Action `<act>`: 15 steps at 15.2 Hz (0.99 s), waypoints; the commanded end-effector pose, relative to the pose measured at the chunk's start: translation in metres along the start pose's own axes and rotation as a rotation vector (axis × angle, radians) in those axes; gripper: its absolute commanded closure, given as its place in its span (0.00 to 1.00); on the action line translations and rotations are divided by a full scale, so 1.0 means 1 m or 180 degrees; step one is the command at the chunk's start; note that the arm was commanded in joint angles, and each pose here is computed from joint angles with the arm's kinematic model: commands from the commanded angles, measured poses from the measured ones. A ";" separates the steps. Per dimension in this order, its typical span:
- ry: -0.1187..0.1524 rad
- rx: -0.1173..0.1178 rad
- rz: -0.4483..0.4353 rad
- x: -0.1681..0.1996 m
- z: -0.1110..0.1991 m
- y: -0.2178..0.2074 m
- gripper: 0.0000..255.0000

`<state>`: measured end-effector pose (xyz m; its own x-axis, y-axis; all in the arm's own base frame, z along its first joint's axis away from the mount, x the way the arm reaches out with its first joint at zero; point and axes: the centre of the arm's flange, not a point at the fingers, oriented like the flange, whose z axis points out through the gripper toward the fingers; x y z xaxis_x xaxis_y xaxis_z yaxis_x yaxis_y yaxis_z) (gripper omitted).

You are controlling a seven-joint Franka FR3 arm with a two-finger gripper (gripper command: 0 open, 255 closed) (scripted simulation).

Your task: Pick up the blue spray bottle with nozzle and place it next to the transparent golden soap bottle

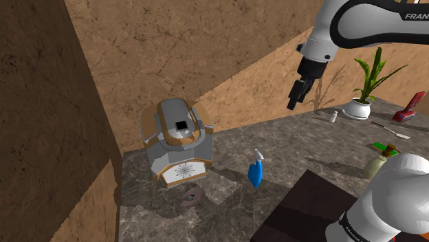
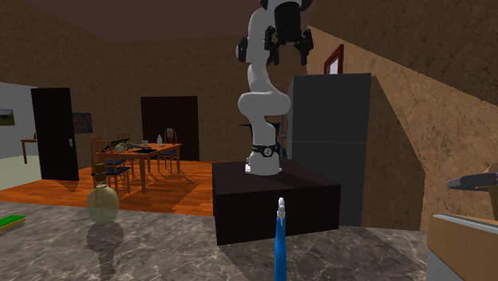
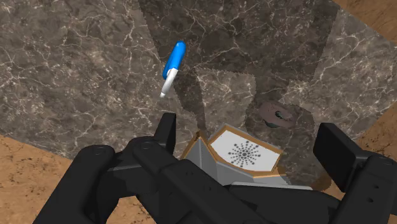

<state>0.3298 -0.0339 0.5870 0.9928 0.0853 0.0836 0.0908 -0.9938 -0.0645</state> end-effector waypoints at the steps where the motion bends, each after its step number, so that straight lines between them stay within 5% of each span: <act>1: 0.0000 0.0000 0.0000 0.000 0.000 0.000 0.00; 15: -0.0170 -0.0210 0.0387 0.049 0.177 0.028 0.00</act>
<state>0.3898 -0.0461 0.4271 0.9993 -0.0251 0.0280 -0.0248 -0.9996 -0.0100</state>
